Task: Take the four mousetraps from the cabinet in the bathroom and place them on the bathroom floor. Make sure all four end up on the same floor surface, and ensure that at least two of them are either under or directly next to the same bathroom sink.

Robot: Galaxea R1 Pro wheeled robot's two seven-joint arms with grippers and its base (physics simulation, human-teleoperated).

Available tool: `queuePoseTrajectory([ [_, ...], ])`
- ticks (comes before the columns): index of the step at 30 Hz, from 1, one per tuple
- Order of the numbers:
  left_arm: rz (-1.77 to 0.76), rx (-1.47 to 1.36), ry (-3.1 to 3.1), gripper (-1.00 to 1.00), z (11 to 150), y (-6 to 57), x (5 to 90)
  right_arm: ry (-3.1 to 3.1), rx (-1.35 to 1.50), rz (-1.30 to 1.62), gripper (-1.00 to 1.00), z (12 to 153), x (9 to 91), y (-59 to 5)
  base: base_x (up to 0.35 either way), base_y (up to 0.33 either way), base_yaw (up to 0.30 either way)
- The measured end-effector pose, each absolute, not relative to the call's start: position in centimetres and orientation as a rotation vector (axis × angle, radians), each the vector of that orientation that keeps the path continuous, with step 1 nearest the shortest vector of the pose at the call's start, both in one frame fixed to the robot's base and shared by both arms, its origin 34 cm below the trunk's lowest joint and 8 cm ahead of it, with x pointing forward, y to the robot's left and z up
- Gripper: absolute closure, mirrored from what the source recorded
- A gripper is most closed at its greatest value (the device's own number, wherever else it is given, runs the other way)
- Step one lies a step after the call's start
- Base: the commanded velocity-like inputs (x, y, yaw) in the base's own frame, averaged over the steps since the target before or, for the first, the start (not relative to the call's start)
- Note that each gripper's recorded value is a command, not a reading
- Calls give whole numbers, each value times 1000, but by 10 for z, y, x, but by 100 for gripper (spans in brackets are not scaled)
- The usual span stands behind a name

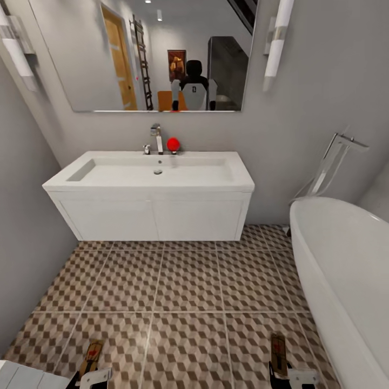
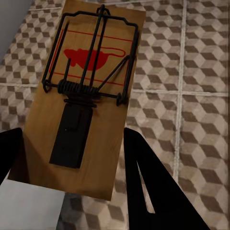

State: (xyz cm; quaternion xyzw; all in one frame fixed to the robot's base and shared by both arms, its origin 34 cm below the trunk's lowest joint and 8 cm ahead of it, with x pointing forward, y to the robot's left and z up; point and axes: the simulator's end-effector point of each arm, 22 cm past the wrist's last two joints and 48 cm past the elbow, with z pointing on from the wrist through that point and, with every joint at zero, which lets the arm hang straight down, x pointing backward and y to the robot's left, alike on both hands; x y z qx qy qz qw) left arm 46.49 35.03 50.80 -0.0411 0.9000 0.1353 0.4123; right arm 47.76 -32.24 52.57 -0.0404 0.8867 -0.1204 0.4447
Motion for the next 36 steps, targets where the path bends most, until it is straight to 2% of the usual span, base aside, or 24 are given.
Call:
queuePoseTrajectory([
  [17, 341, -104, 2264, 100, 508, 350, 465, 2198, -102, -298, 100, 525, 478, -322, 42, -9, 0],
  [26, 341, -104, 2264, 100, 508, 350, 465, 2198, -101, -298, 100, 526, 478, -322, 197, 0, 0],
  [36, 341, -104, 2264, 100, 508, 350, 465, 2198, -103, -297, 100, 525, 478, -322, 24, 0, 0],
])
